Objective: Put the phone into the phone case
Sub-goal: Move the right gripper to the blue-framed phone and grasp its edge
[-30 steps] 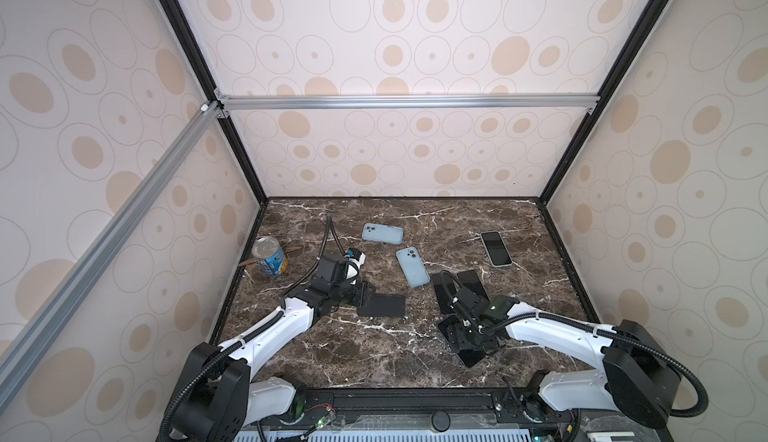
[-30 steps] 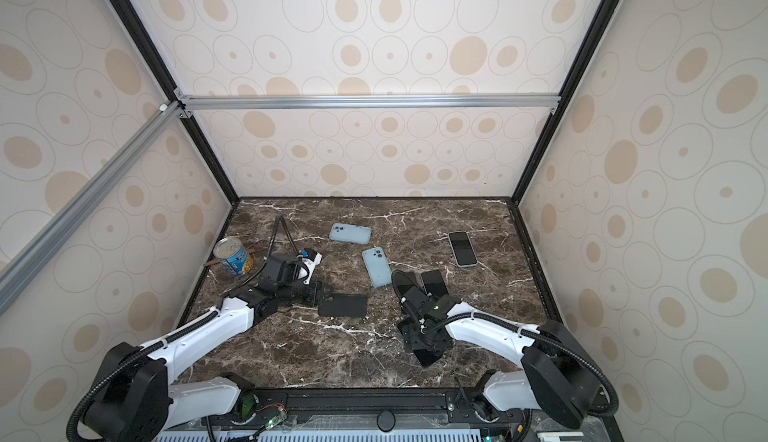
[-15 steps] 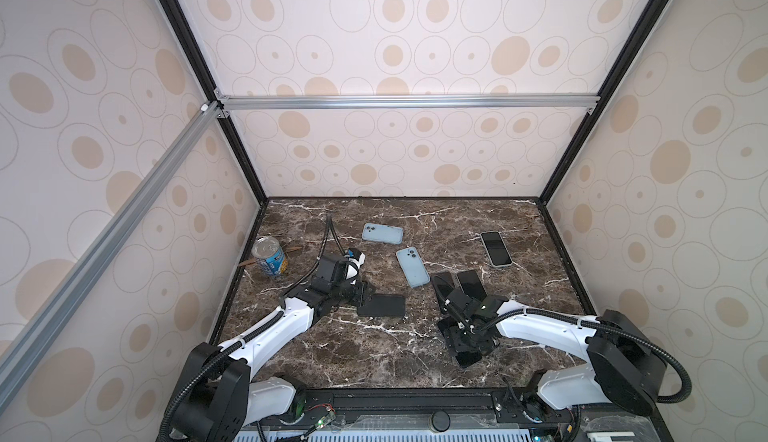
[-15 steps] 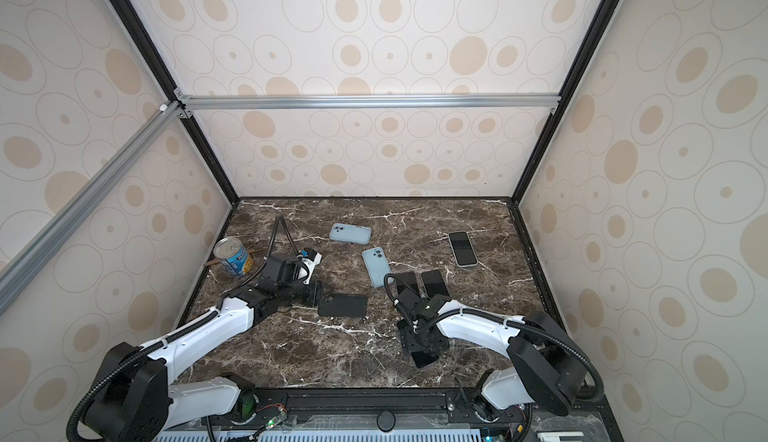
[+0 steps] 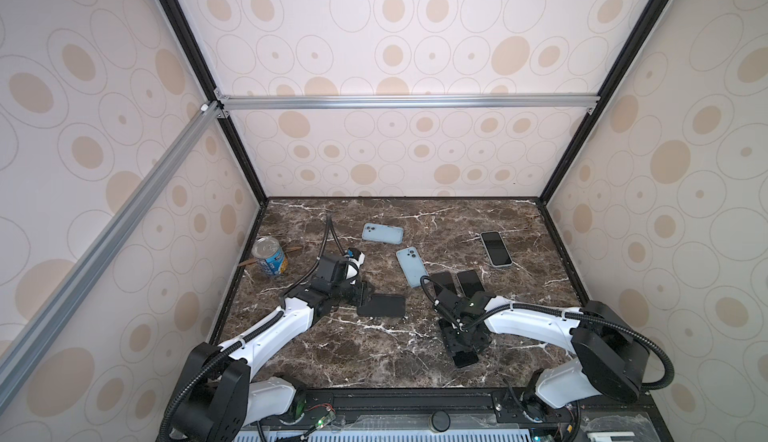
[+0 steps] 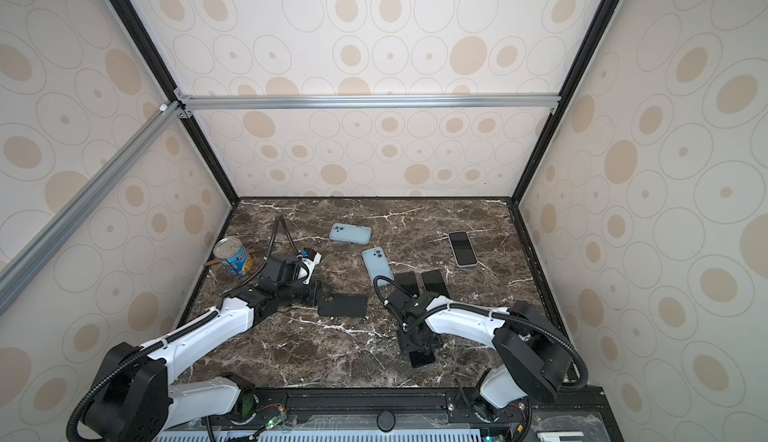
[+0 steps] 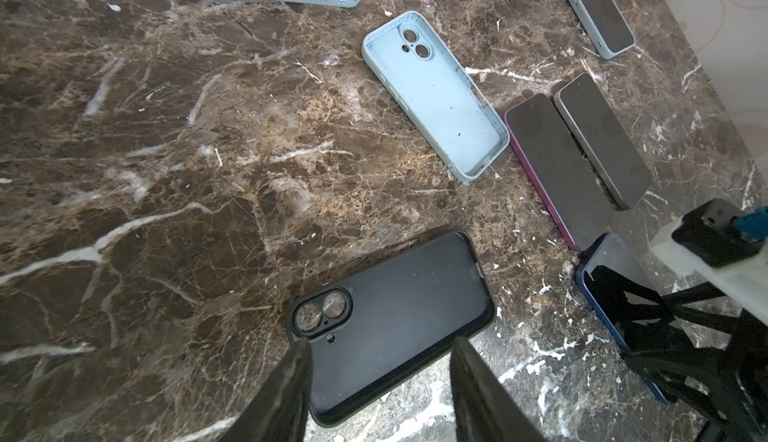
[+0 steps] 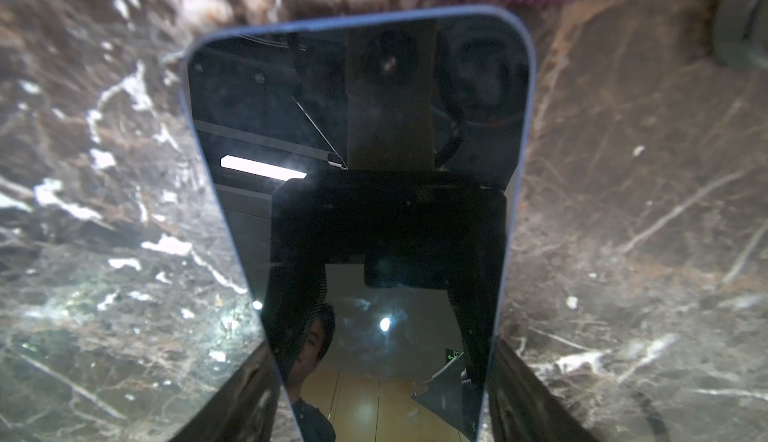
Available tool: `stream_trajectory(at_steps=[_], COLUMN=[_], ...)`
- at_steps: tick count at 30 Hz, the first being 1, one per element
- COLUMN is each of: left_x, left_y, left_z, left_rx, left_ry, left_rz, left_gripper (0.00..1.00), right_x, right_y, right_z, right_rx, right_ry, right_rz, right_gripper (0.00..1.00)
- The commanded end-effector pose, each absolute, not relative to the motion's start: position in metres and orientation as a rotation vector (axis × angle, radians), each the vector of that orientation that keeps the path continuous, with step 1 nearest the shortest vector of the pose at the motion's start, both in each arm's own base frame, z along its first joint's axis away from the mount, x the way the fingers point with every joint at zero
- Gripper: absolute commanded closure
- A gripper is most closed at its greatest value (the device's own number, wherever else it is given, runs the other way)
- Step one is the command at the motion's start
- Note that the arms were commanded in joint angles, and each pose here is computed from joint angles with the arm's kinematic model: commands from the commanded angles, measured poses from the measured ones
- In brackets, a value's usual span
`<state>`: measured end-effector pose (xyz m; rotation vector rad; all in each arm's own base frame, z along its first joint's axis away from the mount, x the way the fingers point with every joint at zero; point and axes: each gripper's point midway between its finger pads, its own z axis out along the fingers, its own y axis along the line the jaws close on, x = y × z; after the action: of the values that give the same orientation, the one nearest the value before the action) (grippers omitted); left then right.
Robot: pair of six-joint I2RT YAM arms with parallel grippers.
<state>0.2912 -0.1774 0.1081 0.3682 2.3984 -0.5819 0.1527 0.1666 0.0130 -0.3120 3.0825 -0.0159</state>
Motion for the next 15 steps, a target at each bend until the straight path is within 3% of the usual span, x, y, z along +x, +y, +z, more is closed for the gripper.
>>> stream_trajectory(at_steps=[1, 15], left_x=[0.293, 0.292], left_y=[-0.179, -0.18], left_z=[0.114, 0.109], left_rx=[0.407, 0.388], left_ry=[2.378, 2.395], left_rz=[-0.565, -0.581], left_gripper=[0.46, 0.46], right_x=[0.152, 0.153], right_y=[0.17, 0.17], right_z=[0.002, 0.012], right_rx=[-0.332, -0.331], right_ry=[3.056, 2.954], right_rz=[0.022, 0.148], right_gripper=[0.4, 0.48])
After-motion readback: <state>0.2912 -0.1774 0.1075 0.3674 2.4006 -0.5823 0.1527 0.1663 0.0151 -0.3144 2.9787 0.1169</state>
